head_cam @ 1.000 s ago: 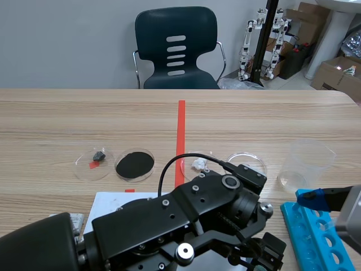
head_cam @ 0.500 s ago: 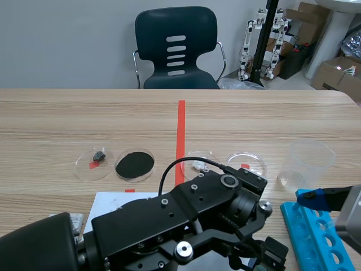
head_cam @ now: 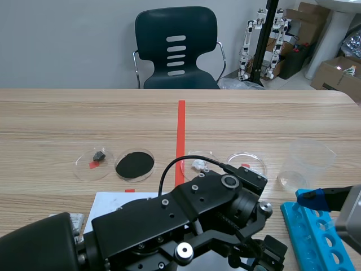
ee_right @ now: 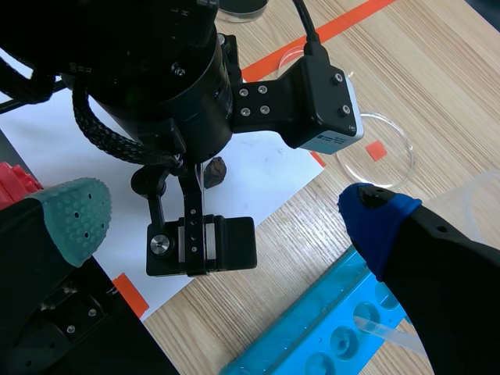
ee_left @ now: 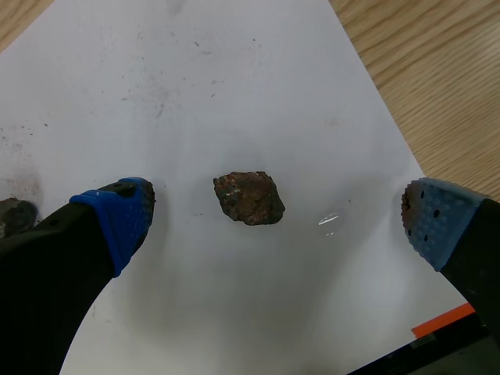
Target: Pick up the right mineral with the left hand
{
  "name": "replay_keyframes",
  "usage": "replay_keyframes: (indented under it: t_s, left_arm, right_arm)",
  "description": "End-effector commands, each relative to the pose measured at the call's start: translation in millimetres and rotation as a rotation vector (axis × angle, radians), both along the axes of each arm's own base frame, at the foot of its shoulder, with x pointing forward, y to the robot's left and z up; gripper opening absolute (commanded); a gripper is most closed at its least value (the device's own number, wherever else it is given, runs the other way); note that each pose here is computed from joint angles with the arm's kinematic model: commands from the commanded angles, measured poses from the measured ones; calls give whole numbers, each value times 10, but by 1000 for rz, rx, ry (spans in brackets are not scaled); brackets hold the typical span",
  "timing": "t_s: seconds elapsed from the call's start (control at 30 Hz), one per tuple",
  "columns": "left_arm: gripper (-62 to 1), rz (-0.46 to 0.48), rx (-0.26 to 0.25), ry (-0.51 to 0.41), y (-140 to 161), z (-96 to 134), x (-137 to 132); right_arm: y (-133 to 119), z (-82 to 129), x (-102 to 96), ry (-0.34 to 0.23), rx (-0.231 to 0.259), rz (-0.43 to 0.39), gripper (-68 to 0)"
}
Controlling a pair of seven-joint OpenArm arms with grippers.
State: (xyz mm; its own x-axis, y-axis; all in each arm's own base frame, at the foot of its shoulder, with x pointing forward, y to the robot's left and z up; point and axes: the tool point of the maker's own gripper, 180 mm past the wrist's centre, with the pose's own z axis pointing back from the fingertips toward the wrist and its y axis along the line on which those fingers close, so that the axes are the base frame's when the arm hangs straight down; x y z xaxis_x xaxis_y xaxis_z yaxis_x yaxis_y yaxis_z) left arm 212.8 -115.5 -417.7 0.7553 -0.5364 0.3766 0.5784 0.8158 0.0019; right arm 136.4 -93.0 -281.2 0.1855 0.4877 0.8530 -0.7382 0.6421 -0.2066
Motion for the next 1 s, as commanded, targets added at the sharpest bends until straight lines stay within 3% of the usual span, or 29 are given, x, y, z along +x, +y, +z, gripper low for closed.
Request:
replay_keyframes:
  t_s: [0.0,0.57,0.67,0.8,0.97]
  left_arm:
    - [14,0,-22,-11,-67,73,29]
    - [14,0,-20,-7,-63,70,22]
    - [-80,-1,-22,-7,-68,73,22]
    - [-91,-1,-23,-7,-75,76,20]
    - [-239,-1,-24,-7,-77,77,21]
  right_arm:
    - [38,105,56,-35,24,1,-67]
    - [38,105,56,-35,24,1,-67]
    - [38,105,56,-35,24,1,-67]
    - [38,105,56,-35,24,1,-67]
    - [38,105,56,-35,24,1,-67]
